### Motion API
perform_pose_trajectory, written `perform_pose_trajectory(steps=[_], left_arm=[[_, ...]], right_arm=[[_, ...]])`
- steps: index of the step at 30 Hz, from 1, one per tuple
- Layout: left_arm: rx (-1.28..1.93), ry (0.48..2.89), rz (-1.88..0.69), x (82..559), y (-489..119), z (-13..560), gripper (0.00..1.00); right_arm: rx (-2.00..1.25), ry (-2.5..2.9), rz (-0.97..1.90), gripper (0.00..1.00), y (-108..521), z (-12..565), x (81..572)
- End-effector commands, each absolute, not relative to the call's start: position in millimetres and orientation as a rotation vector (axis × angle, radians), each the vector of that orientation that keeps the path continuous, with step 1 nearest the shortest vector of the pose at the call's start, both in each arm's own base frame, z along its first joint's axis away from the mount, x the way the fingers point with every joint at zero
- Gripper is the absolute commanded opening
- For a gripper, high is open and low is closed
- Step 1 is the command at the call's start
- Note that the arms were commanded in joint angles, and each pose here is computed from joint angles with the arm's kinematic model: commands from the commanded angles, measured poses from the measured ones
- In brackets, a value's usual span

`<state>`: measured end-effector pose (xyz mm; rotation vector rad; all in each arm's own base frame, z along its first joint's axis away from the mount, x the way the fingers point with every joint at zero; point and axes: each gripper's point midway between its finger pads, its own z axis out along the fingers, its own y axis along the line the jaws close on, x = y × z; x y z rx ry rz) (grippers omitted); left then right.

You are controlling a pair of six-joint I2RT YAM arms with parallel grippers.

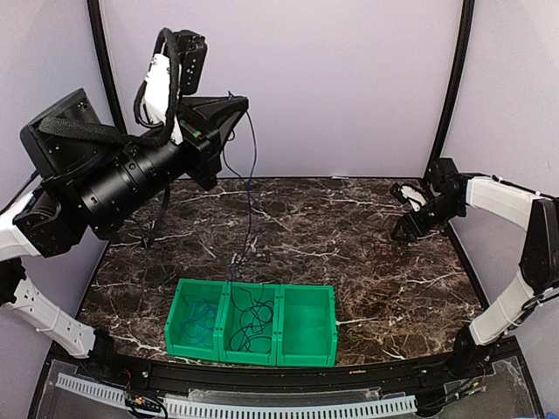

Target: Untangle the cables

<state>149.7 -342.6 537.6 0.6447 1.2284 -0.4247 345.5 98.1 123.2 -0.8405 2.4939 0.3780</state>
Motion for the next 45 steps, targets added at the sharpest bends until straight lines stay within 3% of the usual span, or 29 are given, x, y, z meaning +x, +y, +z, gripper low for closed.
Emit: perform_pose_trajectory(steps=[1, 15, 22, 30, 38, 45], left_arm=[[0.591, 1.258, -0.487, 149.0, -336.9, 532.7, 0.0], [0.613, 1.449, -0.423, 158.8, -335.6, 458.2, 0.0], [0.539, 1.487, -0.474, 157.9, -308.0, 460.2, 0.0], [0.649, 1.573, -0.554, 145.2, -321.1, 405.7, 0.0], [0.637, 1.756, -0.586, 141.5, -326.9, 318.6, 0.0], [0.521, 1.85, -0.609, 145.3, -316.5, 252.9, 0.0]], right_arm=[[-0.848, 2.487, 0.411, 0.69, 103.9, 121.1, 344.5], [-0.85, 2.487, 0.418, 0.69, 104.4, 119.2, 341.2], [-0.881, 2.452, 0.464, 0.69, 114.7, 132.0, 344.2], [-1.239, 2.18, 0.66, 0.69, 194.4, 176.2, 314.6], [-1.602, 2.026, 0.765, 0.7, 283.6, 170.6, 274.2], [-1.714, 2.002, 0.845, 0.69, 315.7, 157.2, 253.3]])
